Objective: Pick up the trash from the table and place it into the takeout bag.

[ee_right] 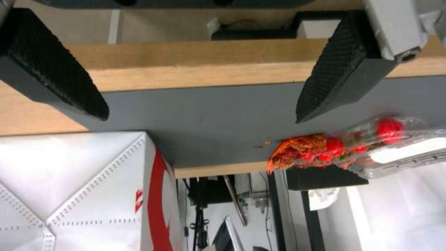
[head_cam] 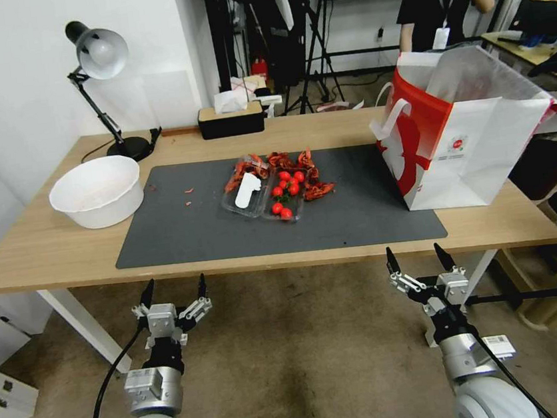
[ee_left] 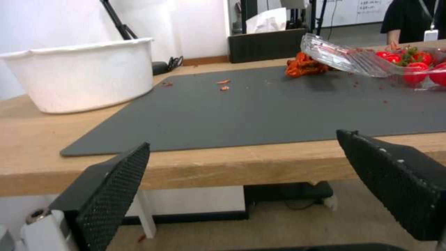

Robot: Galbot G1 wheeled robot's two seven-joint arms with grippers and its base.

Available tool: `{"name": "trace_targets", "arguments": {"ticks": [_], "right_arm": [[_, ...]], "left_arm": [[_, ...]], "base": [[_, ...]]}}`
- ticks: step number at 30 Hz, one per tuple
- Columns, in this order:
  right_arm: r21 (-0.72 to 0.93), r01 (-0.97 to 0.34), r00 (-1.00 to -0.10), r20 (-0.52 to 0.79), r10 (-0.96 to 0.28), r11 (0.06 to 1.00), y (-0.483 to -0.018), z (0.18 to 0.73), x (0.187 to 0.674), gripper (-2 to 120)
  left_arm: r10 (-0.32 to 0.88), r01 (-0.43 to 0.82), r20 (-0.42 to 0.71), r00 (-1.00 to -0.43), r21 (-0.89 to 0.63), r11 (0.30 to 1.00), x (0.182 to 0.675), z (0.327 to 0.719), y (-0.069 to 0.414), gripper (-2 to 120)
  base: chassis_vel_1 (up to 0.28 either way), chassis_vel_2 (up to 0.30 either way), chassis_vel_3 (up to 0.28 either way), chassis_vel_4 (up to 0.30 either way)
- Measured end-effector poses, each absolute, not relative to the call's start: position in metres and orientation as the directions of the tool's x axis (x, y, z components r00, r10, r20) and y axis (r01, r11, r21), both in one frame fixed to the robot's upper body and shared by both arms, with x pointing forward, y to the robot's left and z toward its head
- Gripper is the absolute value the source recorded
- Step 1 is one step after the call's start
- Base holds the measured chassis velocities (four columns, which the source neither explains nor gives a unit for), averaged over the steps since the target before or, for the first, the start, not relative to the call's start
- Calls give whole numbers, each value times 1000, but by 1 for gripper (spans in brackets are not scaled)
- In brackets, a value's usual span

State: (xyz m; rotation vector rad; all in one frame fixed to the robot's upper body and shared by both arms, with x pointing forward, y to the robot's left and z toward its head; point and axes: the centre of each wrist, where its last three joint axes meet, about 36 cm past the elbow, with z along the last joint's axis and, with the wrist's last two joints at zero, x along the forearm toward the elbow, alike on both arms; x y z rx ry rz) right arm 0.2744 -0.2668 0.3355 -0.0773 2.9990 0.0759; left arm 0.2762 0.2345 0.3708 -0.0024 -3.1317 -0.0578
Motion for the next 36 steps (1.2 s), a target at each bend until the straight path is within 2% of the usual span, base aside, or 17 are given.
{"name": "trace_targets", "arguments": {"ticks": [12,36], "right_arm": [[102,-42,-998,-43,-38,994,-258,346,266,100],[101,-42,-999,-37,-39,994,-256,343,264,100]], "left_arm": [[-10,-10,12,-1000,7,1000,266,358,234,100],[-21,-21,26,-999,6,1000,262,354,232,100]], "base": [[0,0,0,0],[0,0,0,0]]}}
